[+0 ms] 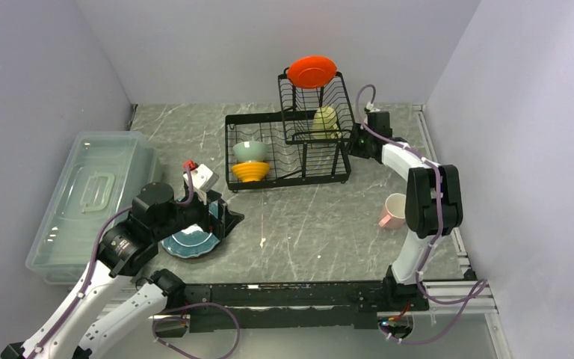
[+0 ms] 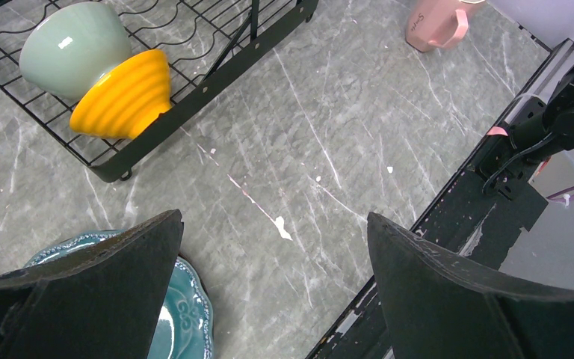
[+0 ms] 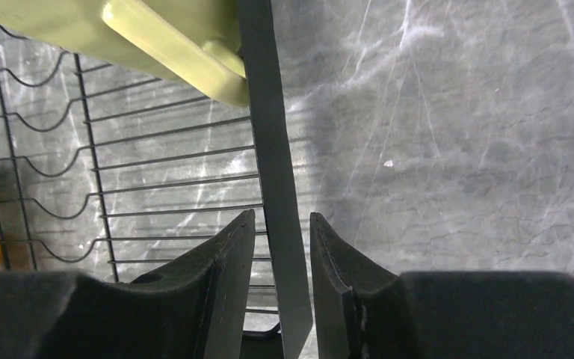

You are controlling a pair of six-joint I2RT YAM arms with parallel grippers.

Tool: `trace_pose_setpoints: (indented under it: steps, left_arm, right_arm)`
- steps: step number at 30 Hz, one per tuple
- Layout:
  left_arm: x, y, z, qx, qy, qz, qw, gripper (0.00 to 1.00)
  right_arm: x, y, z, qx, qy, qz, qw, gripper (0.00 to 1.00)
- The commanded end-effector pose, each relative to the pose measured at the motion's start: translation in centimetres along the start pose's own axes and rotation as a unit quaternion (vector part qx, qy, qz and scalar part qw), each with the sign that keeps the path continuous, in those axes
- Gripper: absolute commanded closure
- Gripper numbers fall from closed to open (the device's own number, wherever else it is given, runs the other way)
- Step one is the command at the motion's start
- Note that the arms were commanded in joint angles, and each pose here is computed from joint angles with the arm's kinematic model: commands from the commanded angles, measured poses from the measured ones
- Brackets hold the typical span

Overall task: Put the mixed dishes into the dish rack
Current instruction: Move the dish rack to the center of the board.

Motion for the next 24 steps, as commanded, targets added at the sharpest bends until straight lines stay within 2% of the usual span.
trace_pose_setpoints:
  steps: [1,5,8,13,19,24]
  left_arm:
    - [0.6,0.0,0.1,0.001,0.01,-0.017,1.0,0.01]
    - [0.6,0.0,0.1,0.001,0.01,-0.018,1.0,0.01]
    - [0.6,-0.1,0.1,0.001,0.011,-0.018,1.0,0.01]
    - [0.6,-0.1,0.1,0.001,0.011,-0.02,1.0,0.01]
    - [0.7,-0.2,0.0,0.0,0.011,-0.02,1.0,0.01]
    - [0.7,-0.4,0.0,0.0,0.011,-0.024,1.0,0.01]
  right_arm:
    - [0.3,0.5,0.9,0.003,-0.019,-0.002,1.0,0.64]
    - [-0.3,1.2,0.7,-0.013,-0.024,0.012,1.0,0.65]
    - [-0.6,1.4,0.5,-0.039,-0.032,0.013,0.999,0.7]
    - [-1.1,1.3,0.2,-0.062,-0.025,0.014,0.998,1.0]
    - [-1.7,0.8,0.0,-0.073,0.02,0.006,0.997,1.0]
    - [-2.3,-0.1,-0.6,-0.099,0.098,-0.03,0.99,1.0]
Point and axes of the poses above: each gripper's point midway between its finger pads, its own y axis out along the fingers, its own z axis along the line the jaws close on, x = y × z, the point moved 7 cm from there along -y, back along the fingers, and after that the axes turned 14 degrees about y, right-handed, at the moved point
